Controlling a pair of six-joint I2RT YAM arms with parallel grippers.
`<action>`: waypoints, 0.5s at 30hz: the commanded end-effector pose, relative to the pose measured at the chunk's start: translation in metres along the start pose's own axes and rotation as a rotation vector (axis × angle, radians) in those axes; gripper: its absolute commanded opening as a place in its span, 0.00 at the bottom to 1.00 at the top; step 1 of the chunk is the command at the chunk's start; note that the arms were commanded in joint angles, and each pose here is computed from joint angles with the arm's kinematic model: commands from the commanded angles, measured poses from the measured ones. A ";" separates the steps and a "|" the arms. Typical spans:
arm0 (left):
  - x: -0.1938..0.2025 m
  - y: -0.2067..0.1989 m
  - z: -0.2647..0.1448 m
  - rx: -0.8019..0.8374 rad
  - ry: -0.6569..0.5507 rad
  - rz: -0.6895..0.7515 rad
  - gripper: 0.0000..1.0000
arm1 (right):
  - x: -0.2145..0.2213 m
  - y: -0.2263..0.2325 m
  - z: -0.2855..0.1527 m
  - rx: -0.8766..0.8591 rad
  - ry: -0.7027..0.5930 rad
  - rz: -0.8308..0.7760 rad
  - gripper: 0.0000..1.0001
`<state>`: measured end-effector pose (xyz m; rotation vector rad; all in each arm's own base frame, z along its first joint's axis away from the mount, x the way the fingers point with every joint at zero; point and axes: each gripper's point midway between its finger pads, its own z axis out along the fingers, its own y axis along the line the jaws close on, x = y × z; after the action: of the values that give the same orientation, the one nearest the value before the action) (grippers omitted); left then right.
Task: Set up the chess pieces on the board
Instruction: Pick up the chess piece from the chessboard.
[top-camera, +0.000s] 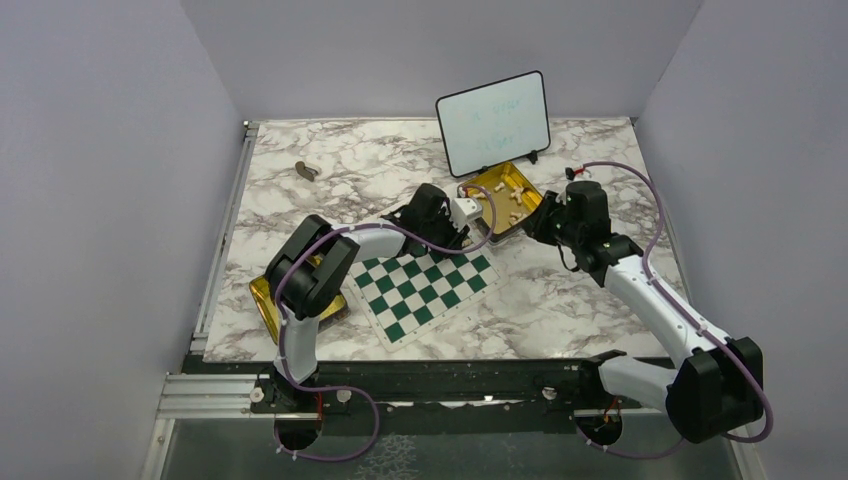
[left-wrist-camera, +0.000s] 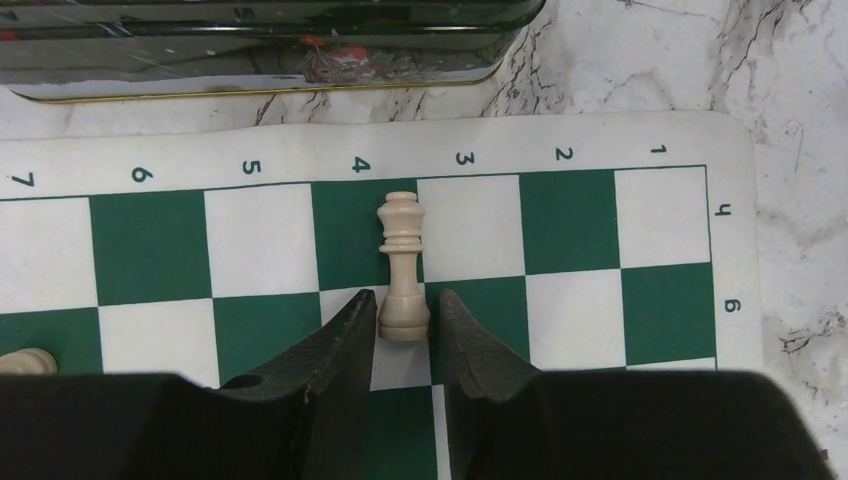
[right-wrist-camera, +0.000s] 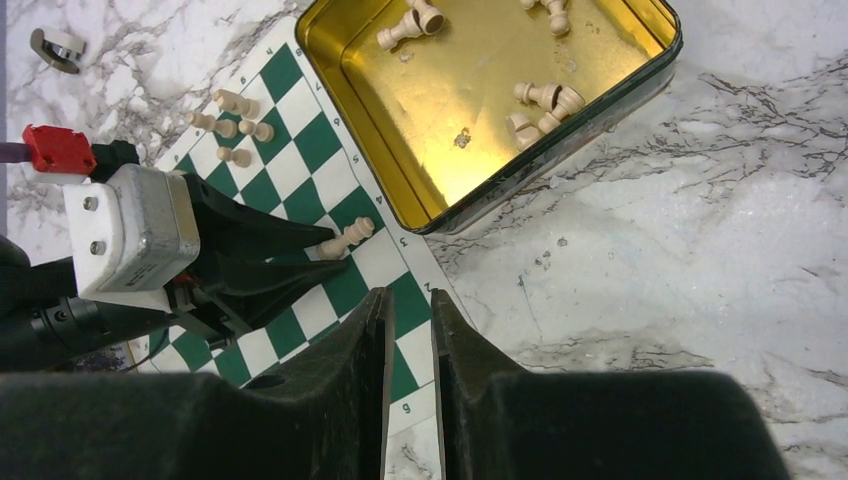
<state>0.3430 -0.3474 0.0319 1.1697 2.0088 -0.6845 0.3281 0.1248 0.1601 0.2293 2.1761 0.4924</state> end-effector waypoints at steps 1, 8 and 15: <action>0.000 -0.002 0.006 0.009 -0.005 0.033 0.27 | -0.007 0.008 -0.005 -0.045 -0.028 0.010 0.25; -0.008 -0.004 -0.001 0.006 -0.022 0.045 0.09 | -0.003 0.019 -0.005 -0.105 -0.003 0.019 0.25; -0.032 -0.015 -0.025 0.016 -0.093 0.025 0.02 | 0.007 0.057 -0.014 -0.316 0.085 0.026 0.28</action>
<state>0.3404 -0.3462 0.0353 1.1811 1.9953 -0.6802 0.3194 0.1504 0.1703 0.1532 2.1756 0.6706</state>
